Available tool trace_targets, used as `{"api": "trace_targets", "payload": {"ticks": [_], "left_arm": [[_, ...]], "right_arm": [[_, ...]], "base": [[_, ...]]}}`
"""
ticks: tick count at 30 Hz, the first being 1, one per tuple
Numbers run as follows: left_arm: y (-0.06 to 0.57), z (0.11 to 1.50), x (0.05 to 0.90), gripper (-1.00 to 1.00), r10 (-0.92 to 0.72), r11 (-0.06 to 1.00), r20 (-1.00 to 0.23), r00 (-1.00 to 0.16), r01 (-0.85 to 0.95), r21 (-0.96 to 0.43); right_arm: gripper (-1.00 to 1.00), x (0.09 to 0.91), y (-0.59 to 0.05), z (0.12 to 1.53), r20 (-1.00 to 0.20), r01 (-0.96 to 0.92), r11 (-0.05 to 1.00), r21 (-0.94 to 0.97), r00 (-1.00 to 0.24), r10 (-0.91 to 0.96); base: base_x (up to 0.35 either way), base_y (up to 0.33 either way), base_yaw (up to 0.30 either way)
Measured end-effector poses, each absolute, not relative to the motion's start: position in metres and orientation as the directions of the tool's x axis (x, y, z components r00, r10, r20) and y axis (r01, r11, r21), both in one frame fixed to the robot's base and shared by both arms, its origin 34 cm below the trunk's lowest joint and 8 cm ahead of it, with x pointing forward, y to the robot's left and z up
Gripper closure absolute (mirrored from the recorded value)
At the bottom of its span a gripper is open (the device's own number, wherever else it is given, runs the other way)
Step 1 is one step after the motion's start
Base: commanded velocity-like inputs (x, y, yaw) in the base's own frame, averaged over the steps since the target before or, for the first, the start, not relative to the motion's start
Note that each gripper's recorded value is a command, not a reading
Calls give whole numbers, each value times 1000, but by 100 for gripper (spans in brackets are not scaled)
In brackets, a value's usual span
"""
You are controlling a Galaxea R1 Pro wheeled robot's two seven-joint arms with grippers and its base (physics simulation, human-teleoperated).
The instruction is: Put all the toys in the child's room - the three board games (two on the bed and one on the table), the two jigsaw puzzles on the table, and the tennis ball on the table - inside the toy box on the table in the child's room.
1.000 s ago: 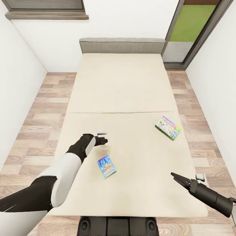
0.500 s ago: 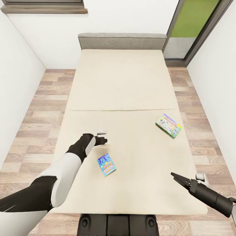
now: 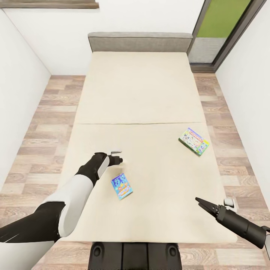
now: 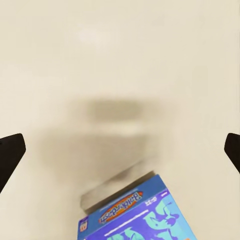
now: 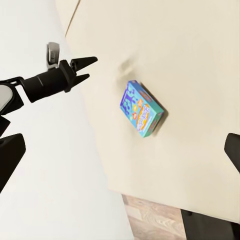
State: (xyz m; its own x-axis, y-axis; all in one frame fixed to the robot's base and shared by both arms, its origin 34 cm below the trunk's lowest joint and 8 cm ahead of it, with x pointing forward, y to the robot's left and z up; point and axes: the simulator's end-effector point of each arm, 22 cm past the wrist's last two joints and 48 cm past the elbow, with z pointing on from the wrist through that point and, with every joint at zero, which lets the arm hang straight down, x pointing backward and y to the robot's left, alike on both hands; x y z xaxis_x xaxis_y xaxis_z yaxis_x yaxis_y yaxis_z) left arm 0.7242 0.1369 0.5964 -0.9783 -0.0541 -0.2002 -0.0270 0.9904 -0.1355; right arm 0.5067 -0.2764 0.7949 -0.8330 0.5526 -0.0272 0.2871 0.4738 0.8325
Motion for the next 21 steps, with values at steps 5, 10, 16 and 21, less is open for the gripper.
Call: {"api": "trace_targets", "payload": {"ticks": [5, 10, 16, 21], "left_arm": [[137, 592, 726, -100, -57, 991, -214, -975, -29, -134], [137, 588, 725, -100, -60, 990, -217, -974, -31, -134], [137, 582, 721, -100, -61, 990, -208, -976, -33, -135], [137, 577, 718, -100, -61, 990, -200, -978, -34, -135]], "right_arm": [[-100, 505, -276, 792, -20, 294, 474, 830, -833, 552], [-100, 503, -276, 788, -13, 301, 474, 828, -833, 553], [-100, 501, -276, 784, -5, 309, 474, 825, -833, 553], [-100, 499, -276, 781, 2, 316, 474, 822, -833, 553]], "base": [[0, 0, 0], [0, 0, 0], [0, 0, 0], [0, 0, 0]]}}
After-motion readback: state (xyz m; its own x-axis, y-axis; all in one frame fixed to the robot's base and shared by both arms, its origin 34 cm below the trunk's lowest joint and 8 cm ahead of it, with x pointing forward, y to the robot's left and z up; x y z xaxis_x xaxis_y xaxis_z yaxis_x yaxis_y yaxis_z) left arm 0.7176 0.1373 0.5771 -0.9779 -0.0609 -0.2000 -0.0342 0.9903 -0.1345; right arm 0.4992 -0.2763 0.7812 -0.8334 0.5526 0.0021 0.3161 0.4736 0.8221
